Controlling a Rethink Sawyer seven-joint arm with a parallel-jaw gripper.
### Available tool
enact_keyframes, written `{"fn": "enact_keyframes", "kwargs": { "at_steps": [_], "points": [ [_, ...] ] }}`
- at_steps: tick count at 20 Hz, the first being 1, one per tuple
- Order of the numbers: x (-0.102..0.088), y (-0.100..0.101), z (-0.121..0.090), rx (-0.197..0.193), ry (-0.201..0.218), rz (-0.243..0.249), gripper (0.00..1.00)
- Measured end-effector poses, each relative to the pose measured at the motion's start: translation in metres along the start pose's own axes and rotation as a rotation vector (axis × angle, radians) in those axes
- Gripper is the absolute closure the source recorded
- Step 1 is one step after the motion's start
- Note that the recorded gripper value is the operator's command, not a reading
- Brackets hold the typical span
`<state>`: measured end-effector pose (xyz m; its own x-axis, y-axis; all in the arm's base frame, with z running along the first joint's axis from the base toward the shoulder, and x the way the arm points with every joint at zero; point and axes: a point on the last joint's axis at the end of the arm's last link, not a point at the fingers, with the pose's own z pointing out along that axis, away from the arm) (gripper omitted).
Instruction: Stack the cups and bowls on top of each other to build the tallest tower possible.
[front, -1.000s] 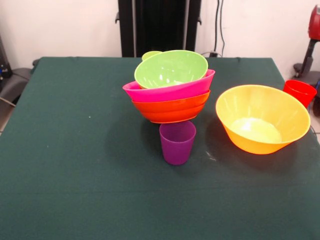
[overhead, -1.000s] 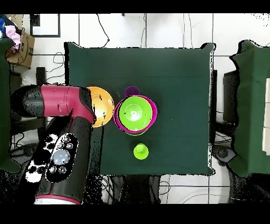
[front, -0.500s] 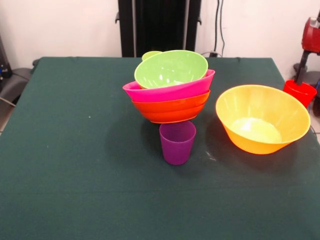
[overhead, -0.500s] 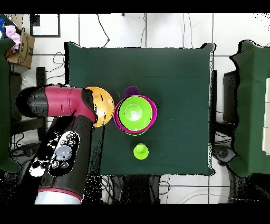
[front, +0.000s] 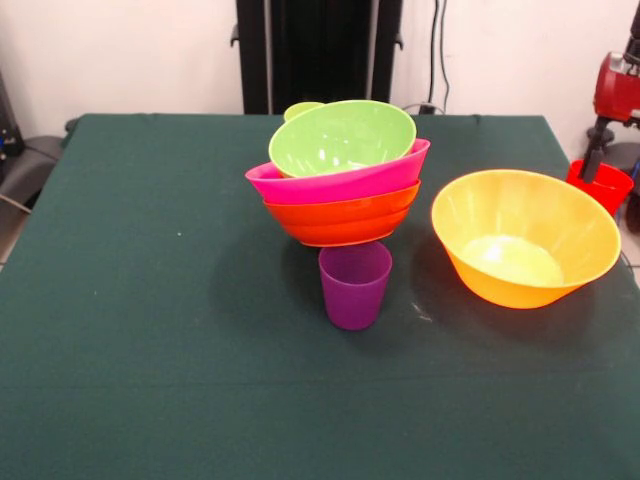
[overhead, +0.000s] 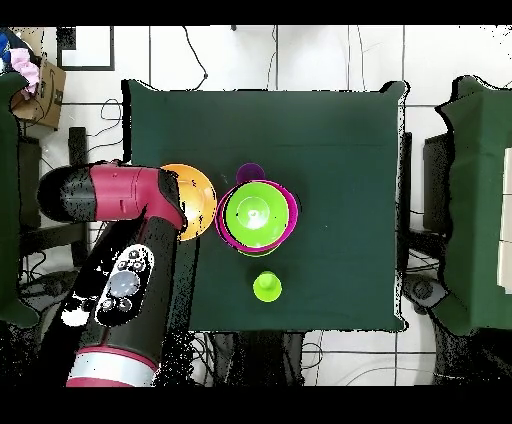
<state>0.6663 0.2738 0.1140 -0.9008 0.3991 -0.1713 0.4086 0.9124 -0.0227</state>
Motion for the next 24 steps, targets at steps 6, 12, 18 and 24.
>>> {"fn": "enact_keyframes", "kwargs": {
  "at_steps": [6, 12, 18, 24],
  "points": [
    [0.004, -0.002, 0.010, 0.011, 0.011, -0.002, 0.00],
    [0.008, 0.002, 0.008, 0.009, 0.010, -0.009, 0.00],
    [0.014, 0.009, 0.003, 0.003, 0.005, -0.023, 0.00],
    [0.023, 0.022, -0.006, -0.008, -0.004, -0.038, 0.00]
  ]
}}
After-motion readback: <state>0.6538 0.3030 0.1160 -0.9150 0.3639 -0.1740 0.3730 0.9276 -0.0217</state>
